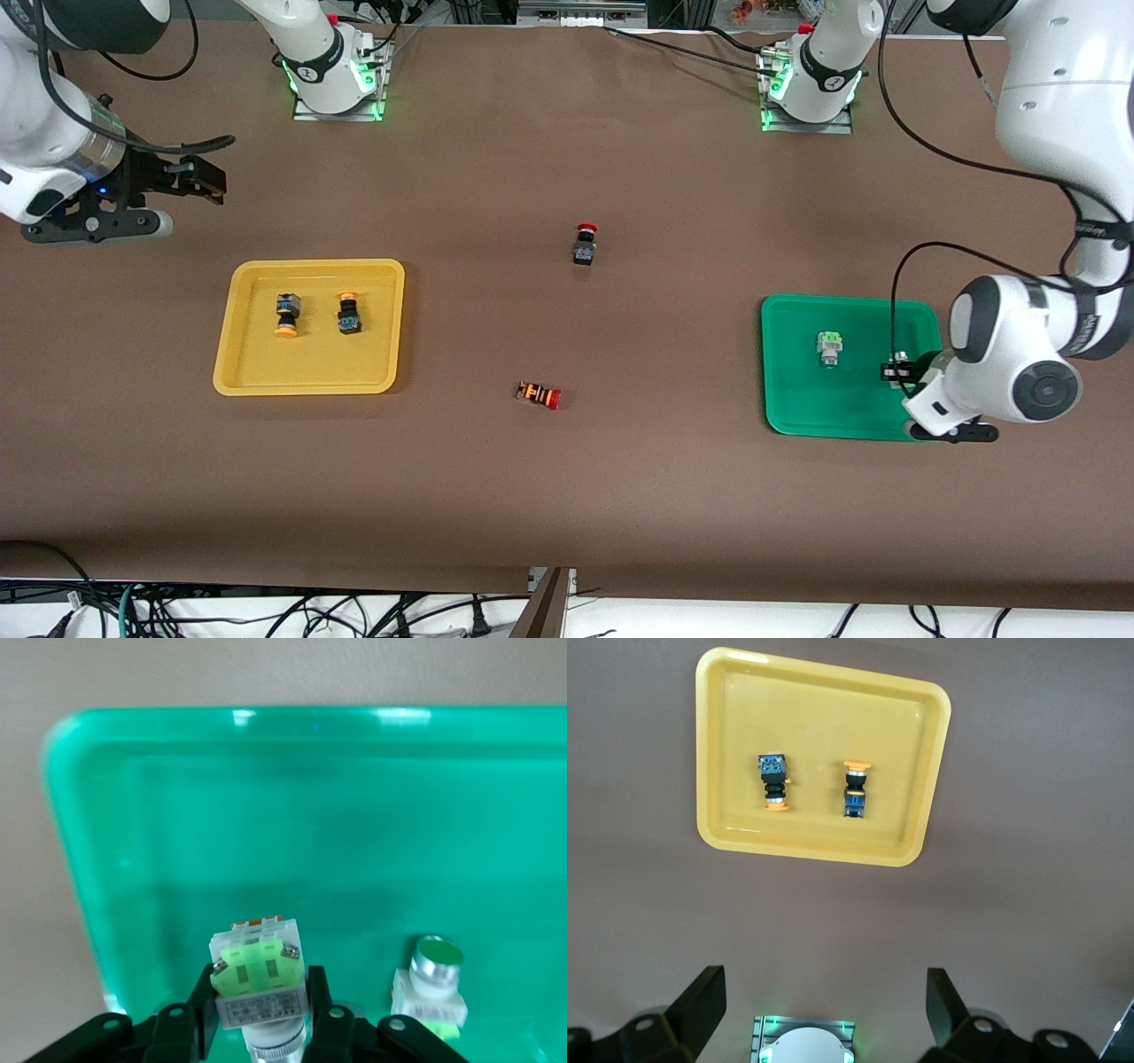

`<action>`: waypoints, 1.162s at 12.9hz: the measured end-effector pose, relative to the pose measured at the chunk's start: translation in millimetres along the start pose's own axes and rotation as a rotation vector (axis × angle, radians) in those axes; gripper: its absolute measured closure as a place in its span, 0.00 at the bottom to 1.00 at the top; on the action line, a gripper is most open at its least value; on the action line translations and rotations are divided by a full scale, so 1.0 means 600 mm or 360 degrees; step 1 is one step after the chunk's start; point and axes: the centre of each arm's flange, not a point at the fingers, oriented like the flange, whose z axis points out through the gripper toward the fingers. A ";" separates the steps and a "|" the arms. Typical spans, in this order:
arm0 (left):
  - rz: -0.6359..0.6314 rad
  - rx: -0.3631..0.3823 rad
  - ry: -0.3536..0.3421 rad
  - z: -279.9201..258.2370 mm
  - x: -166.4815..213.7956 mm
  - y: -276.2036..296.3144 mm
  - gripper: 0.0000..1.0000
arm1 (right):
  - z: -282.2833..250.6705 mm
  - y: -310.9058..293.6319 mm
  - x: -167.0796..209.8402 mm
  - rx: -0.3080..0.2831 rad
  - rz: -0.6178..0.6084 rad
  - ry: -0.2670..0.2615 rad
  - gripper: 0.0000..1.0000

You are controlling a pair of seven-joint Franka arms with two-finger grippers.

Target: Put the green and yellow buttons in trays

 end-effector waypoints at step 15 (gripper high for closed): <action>-0.0022 -0.0081 0.0517 -0.549 -0.263 0.043 0.00 | -0.054 0.085 -0.037 0.0053 0.0030 0.0011 0.00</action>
